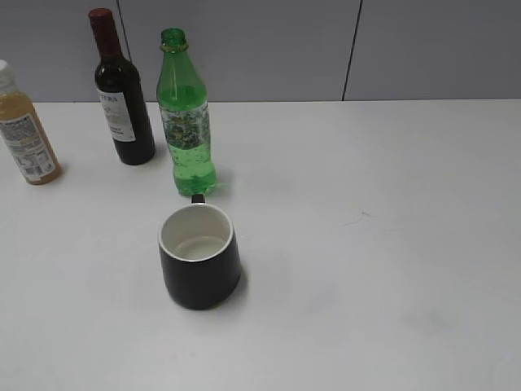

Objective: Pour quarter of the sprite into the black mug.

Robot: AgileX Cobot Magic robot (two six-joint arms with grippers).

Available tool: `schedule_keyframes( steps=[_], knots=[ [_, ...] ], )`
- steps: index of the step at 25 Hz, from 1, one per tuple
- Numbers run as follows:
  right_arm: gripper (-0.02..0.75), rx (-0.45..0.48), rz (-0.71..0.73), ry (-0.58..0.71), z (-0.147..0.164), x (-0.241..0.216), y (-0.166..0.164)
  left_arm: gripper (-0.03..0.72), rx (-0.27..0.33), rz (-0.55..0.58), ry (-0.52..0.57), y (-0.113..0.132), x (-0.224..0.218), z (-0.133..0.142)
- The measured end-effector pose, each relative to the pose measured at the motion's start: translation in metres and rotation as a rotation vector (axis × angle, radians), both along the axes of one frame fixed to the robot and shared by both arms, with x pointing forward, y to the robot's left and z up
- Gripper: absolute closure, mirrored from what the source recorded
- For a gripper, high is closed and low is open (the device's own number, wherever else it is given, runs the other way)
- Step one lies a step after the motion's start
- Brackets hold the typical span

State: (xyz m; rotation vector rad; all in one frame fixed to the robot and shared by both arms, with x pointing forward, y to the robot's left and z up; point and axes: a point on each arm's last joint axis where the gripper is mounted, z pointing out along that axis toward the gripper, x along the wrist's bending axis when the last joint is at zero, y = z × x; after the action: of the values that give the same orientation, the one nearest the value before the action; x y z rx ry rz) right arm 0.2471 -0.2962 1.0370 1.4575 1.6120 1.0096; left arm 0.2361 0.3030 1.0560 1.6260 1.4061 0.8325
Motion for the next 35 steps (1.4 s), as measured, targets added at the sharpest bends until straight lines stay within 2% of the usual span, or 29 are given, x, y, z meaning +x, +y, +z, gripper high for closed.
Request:
schedule_keyframes(
  steps=[35],
  knots=[
    [0.148,0.001,0.000,0.000,0.0000,0.0000,0.0001,0.200,-0.012,-0.019,-0.013,-0.0014,-0.0032,-0.0016]
  ],
)
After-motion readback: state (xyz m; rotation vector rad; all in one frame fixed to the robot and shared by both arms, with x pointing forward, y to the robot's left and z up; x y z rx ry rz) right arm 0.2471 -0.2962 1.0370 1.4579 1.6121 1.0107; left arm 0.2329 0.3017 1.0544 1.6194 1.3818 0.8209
